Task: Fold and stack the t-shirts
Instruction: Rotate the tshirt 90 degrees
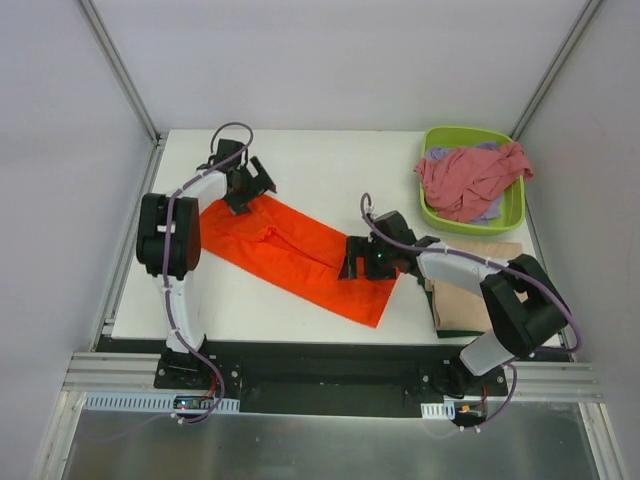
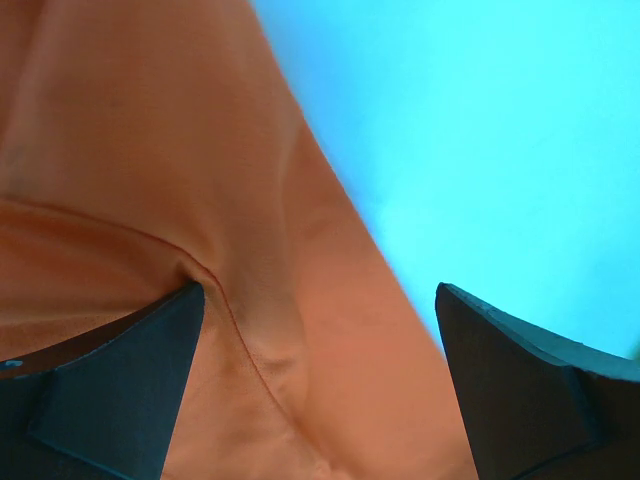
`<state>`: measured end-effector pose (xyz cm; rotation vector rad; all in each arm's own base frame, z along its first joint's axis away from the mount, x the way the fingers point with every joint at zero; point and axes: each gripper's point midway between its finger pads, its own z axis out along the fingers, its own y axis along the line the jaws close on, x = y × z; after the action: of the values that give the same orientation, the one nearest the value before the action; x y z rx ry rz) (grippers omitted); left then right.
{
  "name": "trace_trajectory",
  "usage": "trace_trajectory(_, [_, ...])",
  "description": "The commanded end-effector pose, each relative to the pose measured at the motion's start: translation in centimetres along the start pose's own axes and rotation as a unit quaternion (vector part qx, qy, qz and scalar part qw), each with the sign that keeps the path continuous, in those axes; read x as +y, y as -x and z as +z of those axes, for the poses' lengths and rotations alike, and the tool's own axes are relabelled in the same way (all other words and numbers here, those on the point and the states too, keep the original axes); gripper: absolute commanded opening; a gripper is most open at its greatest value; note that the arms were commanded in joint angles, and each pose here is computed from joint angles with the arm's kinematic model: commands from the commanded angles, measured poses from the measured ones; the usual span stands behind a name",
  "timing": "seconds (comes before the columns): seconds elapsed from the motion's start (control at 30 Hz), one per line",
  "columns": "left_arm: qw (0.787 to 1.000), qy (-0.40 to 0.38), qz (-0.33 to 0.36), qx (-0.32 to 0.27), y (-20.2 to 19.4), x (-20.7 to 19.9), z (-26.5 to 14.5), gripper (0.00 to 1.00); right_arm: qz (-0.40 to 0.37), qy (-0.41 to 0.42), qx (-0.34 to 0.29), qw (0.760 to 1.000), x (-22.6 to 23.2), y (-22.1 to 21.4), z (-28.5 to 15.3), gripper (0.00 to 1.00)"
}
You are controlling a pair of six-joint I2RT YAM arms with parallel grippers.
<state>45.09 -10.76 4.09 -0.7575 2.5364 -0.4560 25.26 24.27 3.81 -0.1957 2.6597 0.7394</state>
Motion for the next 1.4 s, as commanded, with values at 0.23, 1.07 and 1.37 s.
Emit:
trace_trajectory(0.23, [0.964, -0.256, 0.008, 0.068, 4.0, -19.8, 6.9, 0.99, -0.102, 0.135, 0.100, 0.980, 12.4, -9.7, 1.4, 0.96])
trace_trajectory(1.07, [0.886, -0.417, 0.165, -0.120, 7.1, -30.8, -18.5, 0.99, -0.034, -0.014, -0.248, 0.968, 6.5, 0.1, -11.5, 0.96])
trace_trajectory(1.37, [0.938, -0.271, 0.197, -0.084, -4.8, -14.6, -20.9, 0.99, -0.058, 0.052, -0.215, 0.973, 5.1, -3.7, -11.3, 0.96])
